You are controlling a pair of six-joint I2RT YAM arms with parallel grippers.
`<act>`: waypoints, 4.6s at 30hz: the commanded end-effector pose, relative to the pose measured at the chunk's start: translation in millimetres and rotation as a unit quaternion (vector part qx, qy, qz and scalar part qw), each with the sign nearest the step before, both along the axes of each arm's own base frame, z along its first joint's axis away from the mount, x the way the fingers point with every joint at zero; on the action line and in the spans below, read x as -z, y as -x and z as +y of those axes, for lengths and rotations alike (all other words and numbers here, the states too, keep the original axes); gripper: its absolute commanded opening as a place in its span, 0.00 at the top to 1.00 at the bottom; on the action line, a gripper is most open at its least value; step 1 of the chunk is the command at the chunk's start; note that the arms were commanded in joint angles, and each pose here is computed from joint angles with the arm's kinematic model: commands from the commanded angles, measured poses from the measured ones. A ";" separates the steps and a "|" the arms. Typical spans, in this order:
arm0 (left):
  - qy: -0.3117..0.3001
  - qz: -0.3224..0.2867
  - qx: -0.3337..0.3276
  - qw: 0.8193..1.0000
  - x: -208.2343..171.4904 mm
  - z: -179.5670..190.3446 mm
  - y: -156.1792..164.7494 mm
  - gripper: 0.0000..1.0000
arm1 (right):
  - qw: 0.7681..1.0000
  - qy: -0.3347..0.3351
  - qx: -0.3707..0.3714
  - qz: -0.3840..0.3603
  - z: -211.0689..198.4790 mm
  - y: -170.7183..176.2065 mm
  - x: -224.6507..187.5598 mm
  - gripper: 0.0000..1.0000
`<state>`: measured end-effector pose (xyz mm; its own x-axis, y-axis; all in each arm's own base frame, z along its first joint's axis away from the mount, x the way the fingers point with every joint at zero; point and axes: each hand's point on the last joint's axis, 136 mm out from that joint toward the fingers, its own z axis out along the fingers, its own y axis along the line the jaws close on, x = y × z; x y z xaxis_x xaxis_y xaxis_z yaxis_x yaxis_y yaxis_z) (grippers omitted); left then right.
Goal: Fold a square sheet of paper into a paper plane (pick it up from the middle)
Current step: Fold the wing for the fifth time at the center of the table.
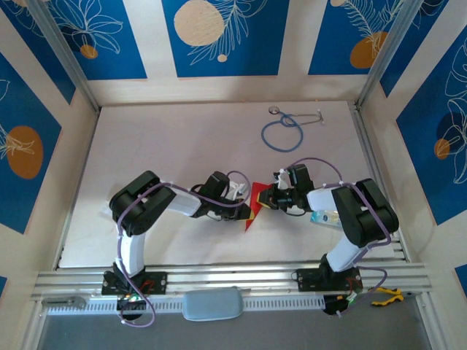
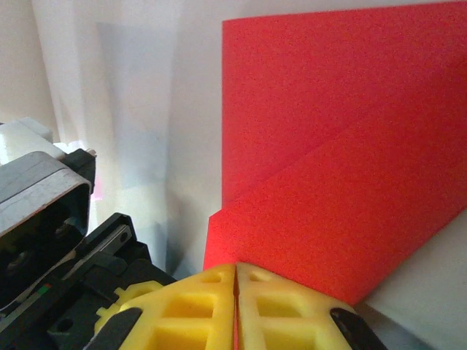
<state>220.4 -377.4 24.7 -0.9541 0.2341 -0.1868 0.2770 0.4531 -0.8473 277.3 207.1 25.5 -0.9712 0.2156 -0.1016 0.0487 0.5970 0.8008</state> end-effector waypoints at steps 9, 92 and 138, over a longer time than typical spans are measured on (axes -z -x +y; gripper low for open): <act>-0.111 0.064 -0.021 0.991 57.0 36.6 16.7 1.00 | 0.999 0.028 0.008 0.043 -5.0 -2.3 21.6 0.91; -0.104 0.064 0.029 0.992 26.9 38.0 50.6 0.90 | 0.993 0.083 -0.019 0.084 10.2 -1.4 35.4 0.91; -0.068 0.072 0.110 0.989 8.1 41.0 86.6 1.00 | 0.981 0.158 0.017 0.109 0.8 6.3 50.3 0.94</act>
<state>176.9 -349.6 22.8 -0.9214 0.3615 -0.1425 0.3203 0.4991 -0.8052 286.8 236.1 12.4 -0.9844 0.1749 -0.0181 0.1138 0.7125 0.6924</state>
